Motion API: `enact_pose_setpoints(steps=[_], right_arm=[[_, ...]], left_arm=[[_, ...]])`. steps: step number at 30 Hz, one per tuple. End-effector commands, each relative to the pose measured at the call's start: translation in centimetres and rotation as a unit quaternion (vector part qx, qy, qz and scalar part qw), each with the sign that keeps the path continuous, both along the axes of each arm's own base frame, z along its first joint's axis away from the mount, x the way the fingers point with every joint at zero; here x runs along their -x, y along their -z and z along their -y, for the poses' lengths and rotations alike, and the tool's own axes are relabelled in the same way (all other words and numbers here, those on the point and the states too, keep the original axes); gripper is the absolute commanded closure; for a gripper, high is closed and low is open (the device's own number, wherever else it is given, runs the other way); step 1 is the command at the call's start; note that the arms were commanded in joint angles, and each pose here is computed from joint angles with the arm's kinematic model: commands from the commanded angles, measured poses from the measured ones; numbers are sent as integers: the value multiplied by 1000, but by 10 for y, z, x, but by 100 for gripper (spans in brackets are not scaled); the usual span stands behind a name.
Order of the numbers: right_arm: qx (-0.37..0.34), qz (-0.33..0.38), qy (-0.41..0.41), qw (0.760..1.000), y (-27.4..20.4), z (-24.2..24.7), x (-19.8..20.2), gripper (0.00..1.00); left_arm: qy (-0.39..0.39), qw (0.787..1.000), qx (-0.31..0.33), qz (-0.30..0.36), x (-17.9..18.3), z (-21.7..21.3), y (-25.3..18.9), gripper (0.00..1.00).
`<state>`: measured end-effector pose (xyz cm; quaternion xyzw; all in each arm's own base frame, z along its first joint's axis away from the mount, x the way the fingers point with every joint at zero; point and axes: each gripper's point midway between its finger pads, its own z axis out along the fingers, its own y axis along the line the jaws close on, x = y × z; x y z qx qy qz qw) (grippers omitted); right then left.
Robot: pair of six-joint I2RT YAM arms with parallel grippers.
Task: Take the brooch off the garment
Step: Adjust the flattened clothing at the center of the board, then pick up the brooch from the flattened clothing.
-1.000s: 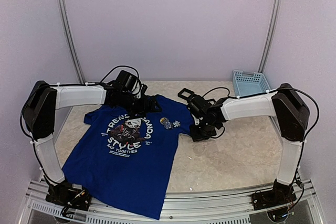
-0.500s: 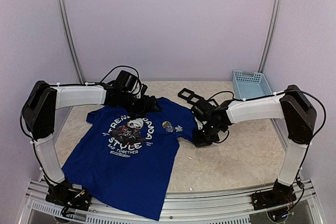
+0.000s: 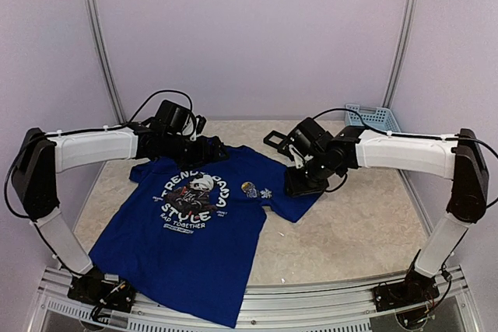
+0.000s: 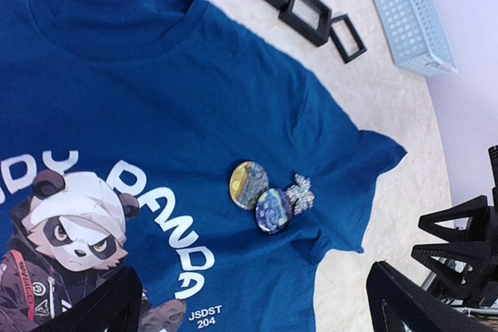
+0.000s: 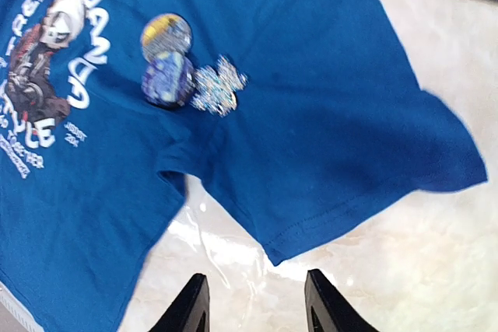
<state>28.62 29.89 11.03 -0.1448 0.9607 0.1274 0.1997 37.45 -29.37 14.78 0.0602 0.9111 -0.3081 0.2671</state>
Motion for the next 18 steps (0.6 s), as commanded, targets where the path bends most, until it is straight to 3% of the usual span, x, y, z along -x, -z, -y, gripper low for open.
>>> enact_pose_setpoints(steps=[1, 18], right_arm=[[8, 58, -47, 997, -39, -14, -16, 52], [29, 96, -141, 985, 7, -102, -80, 51]], left_arm=[[-23, 998, 16, 54, -14, -11, -41, 1], [-79, 995, 39, 36, -14, -28, -44, 1]])
